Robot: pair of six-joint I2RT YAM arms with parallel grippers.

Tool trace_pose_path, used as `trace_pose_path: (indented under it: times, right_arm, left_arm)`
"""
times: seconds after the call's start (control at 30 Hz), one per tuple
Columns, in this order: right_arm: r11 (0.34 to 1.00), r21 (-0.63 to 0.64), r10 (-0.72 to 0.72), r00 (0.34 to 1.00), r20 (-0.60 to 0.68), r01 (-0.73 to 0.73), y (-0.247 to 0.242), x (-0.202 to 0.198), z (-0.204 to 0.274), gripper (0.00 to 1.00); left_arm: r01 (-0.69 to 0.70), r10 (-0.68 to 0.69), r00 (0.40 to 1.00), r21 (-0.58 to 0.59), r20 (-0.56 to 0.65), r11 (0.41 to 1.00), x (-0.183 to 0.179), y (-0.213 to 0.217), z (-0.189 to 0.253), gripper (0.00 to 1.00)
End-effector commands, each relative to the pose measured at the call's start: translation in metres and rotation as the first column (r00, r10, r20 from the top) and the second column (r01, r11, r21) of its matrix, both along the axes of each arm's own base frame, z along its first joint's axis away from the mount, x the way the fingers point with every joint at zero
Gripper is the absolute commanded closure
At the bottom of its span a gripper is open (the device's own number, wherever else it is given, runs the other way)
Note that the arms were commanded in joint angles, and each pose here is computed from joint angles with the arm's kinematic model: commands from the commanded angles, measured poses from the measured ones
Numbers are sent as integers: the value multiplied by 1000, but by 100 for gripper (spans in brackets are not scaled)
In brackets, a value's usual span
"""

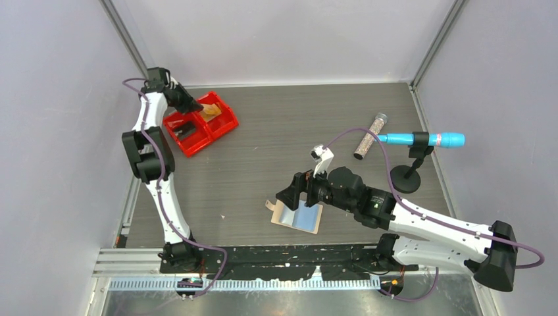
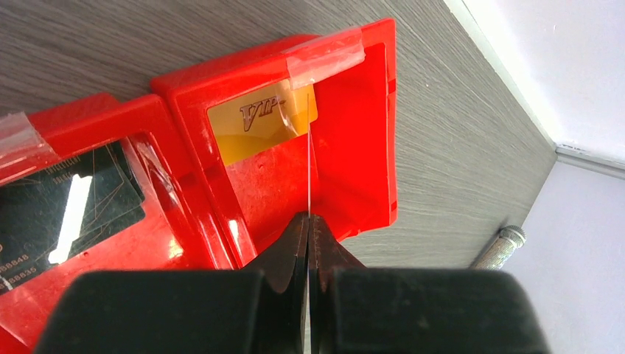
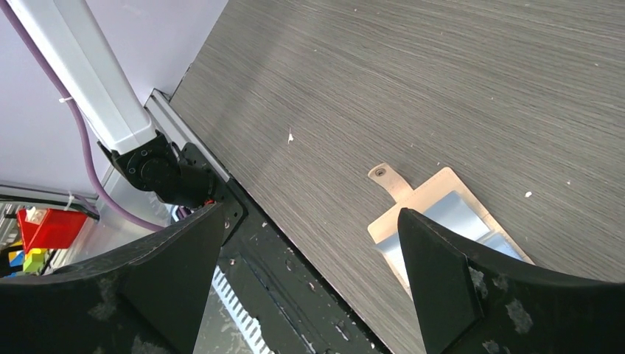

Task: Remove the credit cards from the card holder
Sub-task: Place the credit card in the storage box.

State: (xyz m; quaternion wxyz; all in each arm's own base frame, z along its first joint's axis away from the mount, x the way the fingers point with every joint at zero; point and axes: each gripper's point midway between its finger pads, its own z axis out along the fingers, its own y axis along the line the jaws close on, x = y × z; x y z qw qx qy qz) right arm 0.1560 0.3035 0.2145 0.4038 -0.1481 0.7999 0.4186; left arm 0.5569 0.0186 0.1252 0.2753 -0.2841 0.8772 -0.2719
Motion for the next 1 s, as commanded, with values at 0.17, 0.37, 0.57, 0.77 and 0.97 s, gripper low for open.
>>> trace_pose_path:
  times: [0.17, 0.37, 0.57, 0.77, 0.97]
  right_arm:
    - [998, 48, -33, 996, 87, 28, 7, 15, 35, 5]
    - [998, 43, -39, 995, 94, 35, 7, 17, 36, 5]
    - [998, 45, -54, 993, 104, 49, 5, 19, 38, 5]
    - [997, 45, -64, 992, 111, 59, 3, 21, 39, 5]
    - [997, 43, -65, 992, 109, 61, 5, 22, 40, 5]
  left_arm:
    - [12, -13, 997, 13, 83, 1000, 21, 5, 14, 100]
    - [4, -7, 996, 28, 84, 1000, 24, 9, 11, 100]
    - [-5, 3, 997, 34, 80, 999, 28, 11, 6, 100]
    - [-19, 15, 997, 51, 77, 999, 29, 15, 3, 100]
    - [-32, 26, 997, 75, 69, 997, 29, 20, 3, 97]
